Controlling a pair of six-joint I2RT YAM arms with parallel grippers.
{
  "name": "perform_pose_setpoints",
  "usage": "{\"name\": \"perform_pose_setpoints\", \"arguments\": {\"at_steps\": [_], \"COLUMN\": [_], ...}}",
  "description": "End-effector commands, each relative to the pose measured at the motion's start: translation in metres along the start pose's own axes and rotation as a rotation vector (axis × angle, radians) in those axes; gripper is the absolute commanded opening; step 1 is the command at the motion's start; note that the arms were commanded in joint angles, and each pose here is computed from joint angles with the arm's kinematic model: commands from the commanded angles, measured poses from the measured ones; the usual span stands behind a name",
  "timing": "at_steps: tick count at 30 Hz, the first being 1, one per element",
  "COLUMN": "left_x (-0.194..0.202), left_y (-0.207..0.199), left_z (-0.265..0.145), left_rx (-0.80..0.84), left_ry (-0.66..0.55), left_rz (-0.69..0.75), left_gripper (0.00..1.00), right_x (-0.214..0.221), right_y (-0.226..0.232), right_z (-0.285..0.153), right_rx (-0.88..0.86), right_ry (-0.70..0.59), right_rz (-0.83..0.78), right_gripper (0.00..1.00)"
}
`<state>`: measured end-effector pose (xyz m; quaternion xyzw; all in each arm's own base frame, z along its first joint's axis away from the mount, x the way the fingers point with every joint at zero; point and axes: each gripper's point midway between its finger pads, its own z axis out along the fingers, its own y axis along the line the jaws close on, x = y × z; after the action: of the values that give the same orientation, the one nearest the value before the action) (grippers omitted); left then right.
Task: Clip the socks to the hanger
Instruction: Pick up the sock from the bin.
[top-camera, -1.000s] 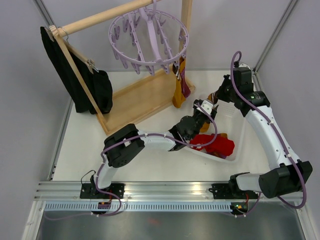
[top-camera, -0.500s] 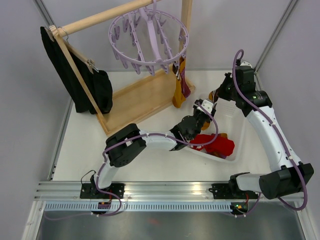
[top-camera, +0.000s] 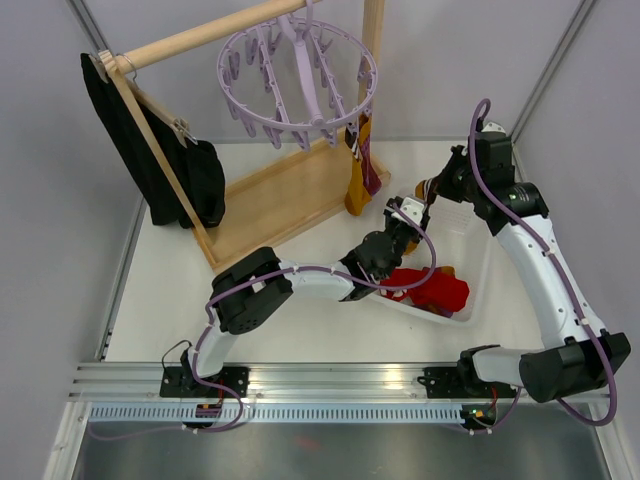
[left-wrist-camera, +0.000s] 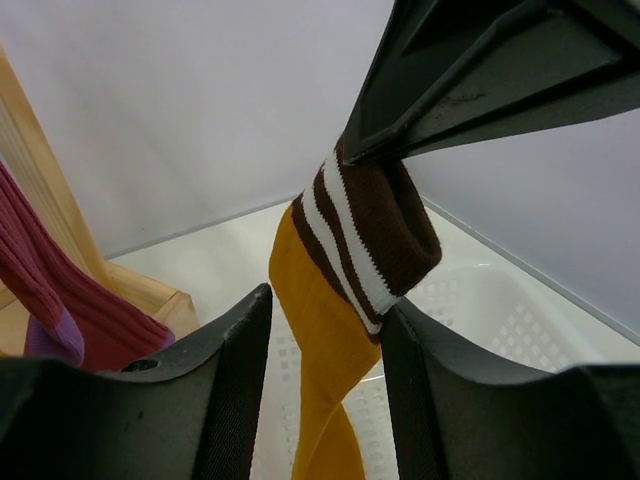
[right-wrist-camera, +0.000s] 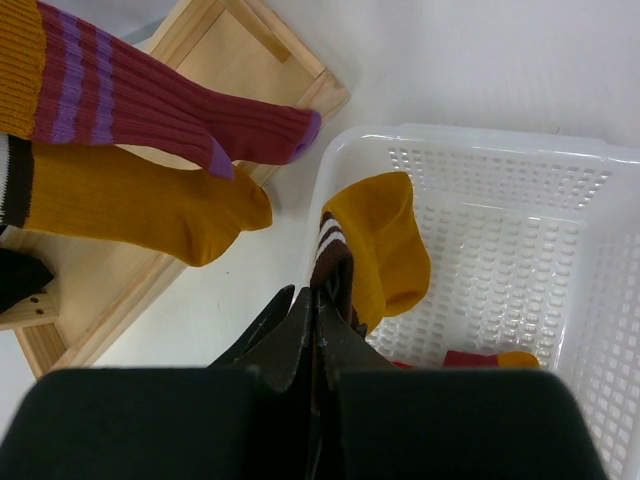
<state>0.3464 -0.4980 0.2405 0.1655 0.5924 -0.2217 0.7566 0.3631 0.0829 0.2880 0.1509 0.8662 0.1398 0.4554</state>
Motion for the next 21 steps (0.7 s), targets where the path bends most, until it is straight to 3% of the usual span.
{"name": "perform_pose_setpoints", "arguments": {"at_steps": [1, 21], "left_x": [-0.029, -0.059], "left_y": [0.005, 0.008], "left_z": [0.006, 0.010], "left_rx": [-0.042, -0.050], "left_ry": [-0.082, -0.154], "left_rz": [-0.028, -0.053], "left_gripper": [0.52, 0.48], "right_x": [-0.014, -0.009], "right_y": [0.008, 0.005], "right_z": [-0.016, -0.019], "right_rx": [-0.034, -0.031], "right_ry": [-0.046, -0.034], "right_rz": [0.007, -0.007], "right_gripper": [0.00, 0.00]}}
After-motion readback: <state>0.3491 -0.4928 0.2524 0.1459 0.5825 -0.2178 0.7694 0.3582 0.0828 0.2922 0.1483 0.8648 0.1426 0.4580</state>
